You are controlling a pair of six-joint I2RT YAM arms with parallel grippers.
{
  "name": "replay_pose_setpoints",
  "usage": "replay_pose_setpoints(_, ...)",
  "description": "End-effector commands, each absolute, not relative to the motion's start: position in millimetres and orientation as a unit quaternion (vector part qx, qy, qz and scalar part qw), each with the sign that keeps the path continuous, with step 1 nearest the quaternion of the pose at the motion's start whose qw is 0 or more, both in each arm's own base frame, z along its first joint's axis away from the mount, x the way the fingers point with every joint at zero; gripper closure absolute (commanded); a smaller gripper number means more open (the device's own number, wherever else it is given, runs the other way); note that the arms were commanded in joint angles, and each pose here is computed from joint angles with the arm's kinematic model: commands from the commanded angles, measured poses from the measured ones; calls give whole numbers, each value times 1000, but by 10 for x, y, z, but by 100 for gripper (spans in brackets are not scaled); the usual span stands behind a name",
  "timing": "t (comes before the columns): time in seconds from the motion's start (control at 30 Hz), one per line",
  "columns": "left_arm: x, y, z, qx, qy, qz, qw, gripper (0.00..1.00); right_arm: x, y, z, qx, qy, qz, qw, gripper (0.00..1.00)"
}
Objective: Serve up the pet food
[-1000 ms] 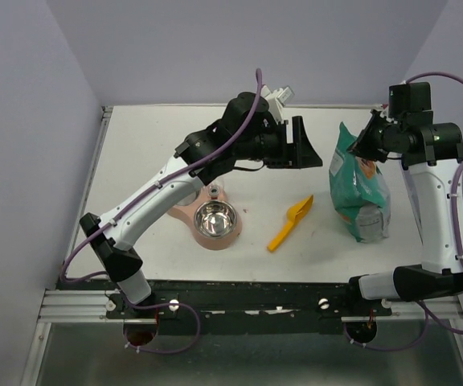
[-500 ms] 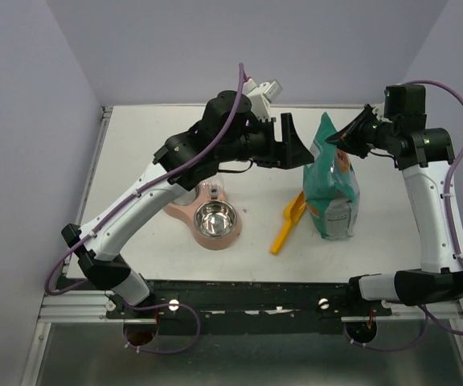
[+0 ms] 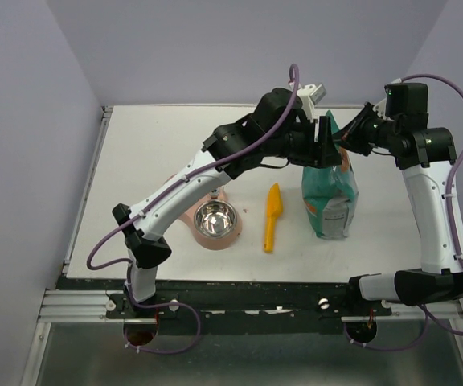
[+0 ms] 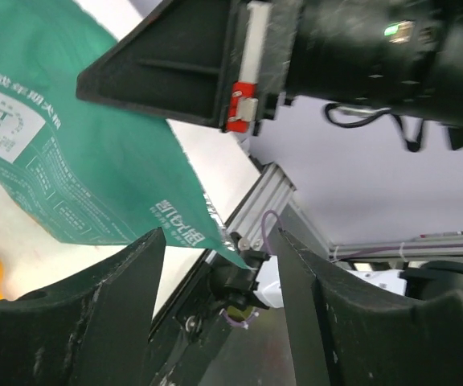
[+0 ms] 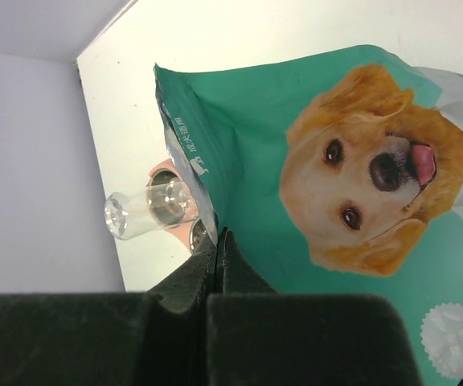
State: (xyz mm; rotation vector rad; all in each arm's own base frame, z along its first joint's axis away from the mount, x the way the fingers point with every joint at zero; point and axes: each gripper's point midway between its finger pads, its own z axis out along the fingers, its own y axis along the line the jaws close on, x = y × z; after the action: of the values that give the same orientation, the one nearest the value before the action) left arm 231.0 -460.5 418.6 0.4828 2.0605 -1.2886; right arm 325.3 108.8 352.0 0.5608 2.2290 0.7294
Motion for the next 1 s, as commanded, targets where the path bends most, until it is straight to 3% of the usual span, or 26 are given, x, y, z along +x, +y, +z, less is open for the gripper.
replay_pose_setpoints(0.0, 2331, -4655, 4031, 193, 800, -455, 341, 35, 3232, 1163, 4069, 176, 825, 322, 430, 99)
replay_pose_setpoints(0.13, 2381, -4793, 3981, 199, 794, -457, 349, 37, 3219, 1204, 4066, 175, 826, 334, 421, 99)
replay_pose_setpoints(0.47, 2423, -5001, 3855, 213, 791, -461, 341, 68, 3185, 1114, 4084, 161, 838, 301, 426, 93)
replay_pose_setpoints(0.57, 2418, -4993, 3844, 223, 789, -459, 342, 70, 3170, 1076, 4138, 157, 837, 291, 436, 91)
replay_pose_setpoints(0.67, 2405, -4989, 3853, 229, 786, -459, 344, 65, 3164, 1087, 4124, 155, 839, 292, 432, 90)
replay_pose_setpoints(0.7, 2394, -4992, 3851, 233, 785, -461, 342, 66, 3170, 1088, 4114, 155, 839, 293, 431, 90)
replay_pose_setpoints(0.73, 2389, -4997, 3843, 236, 784, -461, 341, 75, 3172, 1090, 4100, 155, 840, 292, 430, 88)
replay_pose_setpoints(0.77, 2393, -4985, 3841, 237, 785, -460, 341, 88, 3177, 1065, 4099, 155, 841, 285, 433, 83)
replay_pose_setpoints(0.8, 2391, -4976, 3828, 237, 787, -456, 341, 99, 3177, 1004, 4099, 162, 844, 268, 436, 71)
replay_pose_setpoints(0.83, 2390, -4959, 3829, 239, 787, -454, 343, 100, 3177, 933, 4127, 164, 845, 248, 444, 64)
replay_pose_setpoints(0.93, 2359, -4911, 3887, 253, 775, -461, 351, 100, 3180, 684, 4109, 179, 858, 176, 448, 15)
replay_pose_setpoints(0.97, 2342, -4892, 3873, 255, 773, -463, 351, 100, 3152, 626, 4099, 180, 863, 158, 446, 13)
